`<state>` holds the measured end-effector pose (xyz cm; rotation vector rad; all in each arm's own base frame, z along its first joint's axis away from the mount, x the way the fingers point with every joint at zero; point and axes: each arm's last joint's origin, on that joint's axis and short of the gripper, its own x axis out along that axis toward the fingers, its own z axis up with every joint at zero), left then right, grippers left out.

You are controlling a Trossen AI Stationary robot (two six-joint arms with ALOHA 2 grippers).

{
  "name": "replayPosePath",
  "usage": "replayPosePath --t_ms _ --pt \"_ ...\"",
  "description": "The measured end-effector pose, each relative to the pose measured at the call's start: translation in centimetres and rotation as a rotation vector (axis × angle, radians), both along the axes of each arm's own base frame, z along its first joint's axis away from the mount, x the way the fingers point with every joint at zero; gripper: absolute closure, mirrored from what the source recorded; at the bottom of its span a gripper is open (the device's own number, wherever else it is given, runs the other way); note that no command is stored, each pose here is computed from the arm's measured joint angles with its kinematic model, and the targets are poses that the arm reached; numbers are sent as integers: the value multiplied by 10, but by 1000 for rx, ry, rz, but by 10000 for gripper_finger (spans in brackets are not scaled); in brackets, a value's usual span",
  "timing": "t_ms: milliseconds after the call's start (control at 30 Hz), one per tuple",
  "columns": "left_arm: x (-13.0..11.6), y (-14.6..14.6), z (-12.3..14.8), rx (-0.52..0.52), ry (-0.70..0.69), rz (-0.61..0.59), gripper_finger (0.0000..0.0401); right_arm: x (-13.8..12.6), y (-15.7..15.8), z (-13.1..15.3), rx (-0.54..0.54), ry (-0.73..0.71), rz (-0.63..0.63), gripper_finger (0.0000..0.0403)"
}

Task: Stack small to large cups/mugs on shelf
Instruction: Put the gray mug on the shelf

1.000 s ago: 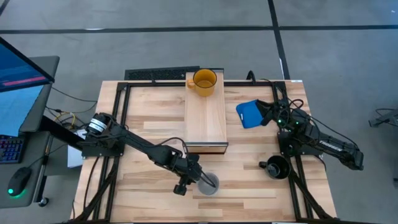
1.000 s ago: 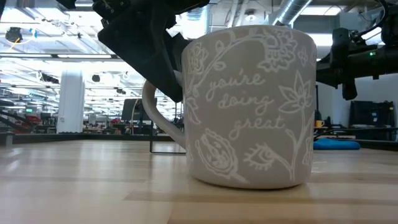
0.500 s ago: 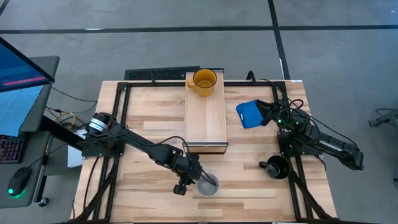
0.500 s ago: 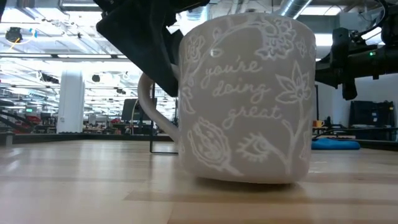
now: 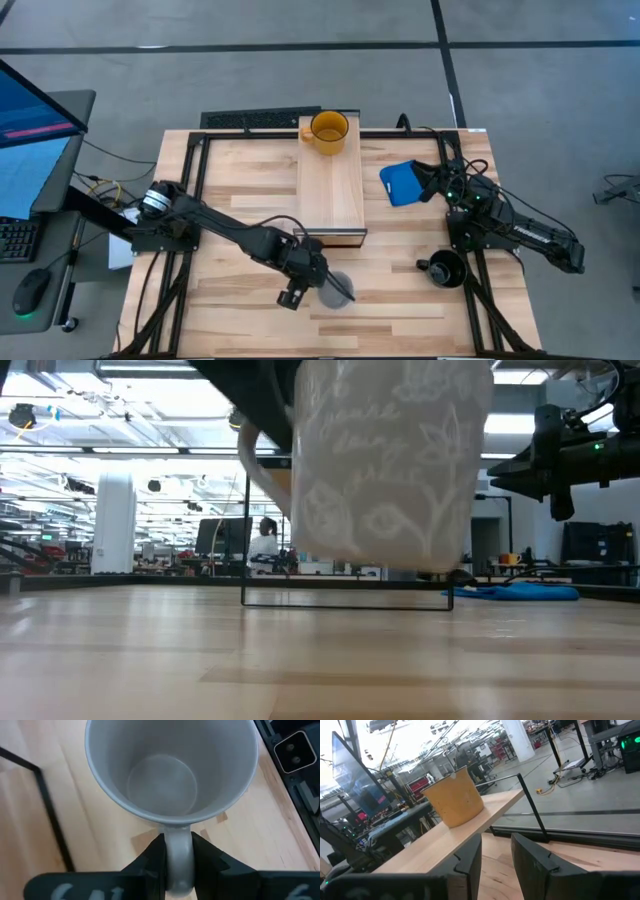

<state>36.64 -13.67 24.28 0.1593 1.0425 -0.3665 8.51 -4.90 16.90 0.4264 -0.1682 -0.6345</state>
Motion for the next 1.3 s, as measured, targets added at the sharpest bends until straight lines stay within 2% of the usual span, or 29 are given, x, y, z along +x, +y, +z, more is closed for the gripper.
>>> replayPosePath --t_ms 400,600,867,1000,1300 --pt "5 14 44 61 -10 12 355 0 0 0 0 0 1 274" --pt "10 24 67 47 -48 44 356 0 0 0 0 0 1 274" --pt "12 41 112 29 -129 75 356 0 0 0 -1 0 1 274" --pt "12 54 139 15 -193 113 356 0 0 0 -1 0 1 274" --pt "2 108 174 113 -213 267 356 0 0 0 -1 0 1 274"
